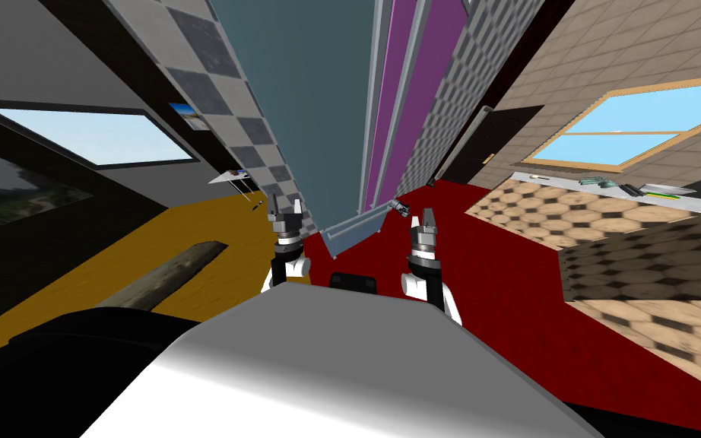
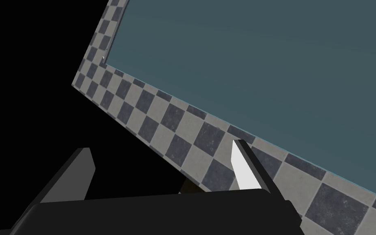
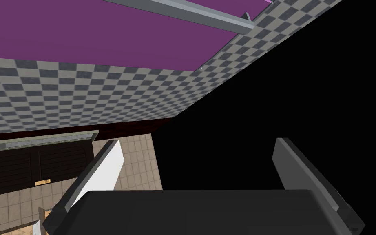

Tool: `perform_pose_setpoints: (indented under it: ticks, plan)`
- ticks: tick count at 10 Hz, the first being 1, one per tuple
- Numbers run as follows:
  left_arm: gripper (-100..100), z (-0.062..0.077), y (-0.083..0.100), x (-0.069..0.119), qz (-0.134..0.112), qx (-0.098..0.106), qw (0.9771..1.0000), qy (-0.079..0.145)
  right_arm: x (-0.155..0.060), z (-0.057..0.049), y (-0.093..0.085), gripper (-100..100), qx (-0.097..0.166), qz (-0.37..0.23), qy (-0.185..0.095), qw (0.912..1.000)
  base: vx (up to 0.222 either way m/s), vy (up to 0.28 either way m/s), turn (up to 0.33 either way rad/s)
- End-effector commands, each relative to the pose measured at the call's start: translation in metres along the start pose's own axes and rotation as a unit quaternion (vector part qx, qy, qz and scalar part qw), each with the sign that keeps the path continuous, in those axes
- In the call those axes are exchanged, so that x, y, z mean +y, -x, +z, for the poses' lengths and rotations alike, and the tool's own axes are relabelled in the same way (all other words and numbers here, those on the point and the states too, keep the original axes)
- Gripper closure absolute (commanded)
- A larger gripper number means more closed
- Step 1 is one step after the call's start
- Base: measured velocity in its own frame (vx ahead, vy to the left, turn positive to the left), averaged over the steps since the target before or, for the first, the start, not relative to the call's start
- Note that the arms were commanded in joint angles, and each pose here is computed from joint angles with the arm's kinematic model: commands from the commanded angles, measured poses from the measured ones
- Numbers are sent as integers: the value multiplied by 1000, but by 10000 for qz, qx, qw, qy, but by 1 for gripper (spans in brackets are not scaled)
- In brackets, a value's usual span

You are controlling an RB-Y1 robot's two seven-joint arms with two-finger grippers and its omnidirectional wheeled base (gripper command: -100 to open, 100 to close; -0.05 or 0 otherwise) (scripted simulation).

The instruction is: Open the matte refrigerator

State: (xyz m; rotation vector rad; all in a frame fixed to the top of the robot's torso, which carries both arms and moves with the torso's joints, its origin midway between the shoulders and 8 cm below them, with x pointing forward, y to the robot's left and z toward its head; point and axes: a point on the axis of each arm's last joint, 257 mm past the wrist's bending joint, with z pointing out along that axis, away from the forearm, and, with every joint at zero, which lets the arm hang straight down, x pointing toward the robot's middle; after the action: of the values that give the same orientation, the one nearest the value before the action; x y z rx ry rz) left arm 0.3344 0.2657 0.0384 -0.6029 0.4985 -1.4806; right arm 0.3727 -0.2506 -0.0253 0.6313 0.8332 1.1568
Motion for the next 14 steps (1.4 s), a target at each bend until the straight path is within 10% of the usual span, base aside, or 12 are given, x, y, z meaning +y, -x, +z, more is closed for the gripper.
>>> perform_pose_setpoints:
  ticks: [1,9,10,14]
  plan:
    - [0,0,0,0,0,0,10000,0,0,0,0,0,0,0,0,10000,0,0,0]
    - [0,0,0,0,0,0,10000,-2,0,0,0,0,0,0,2,10000,0,0,0]
    - [-100,-3,-1,5,-38,110,9999,55,0,0,0,0,0,0,2,10000,36,-24,-2]
    - [-100,-19,3,24,-307,241,9989,250,0,0,0,0,0,1,-3,10000,106,-87,0]
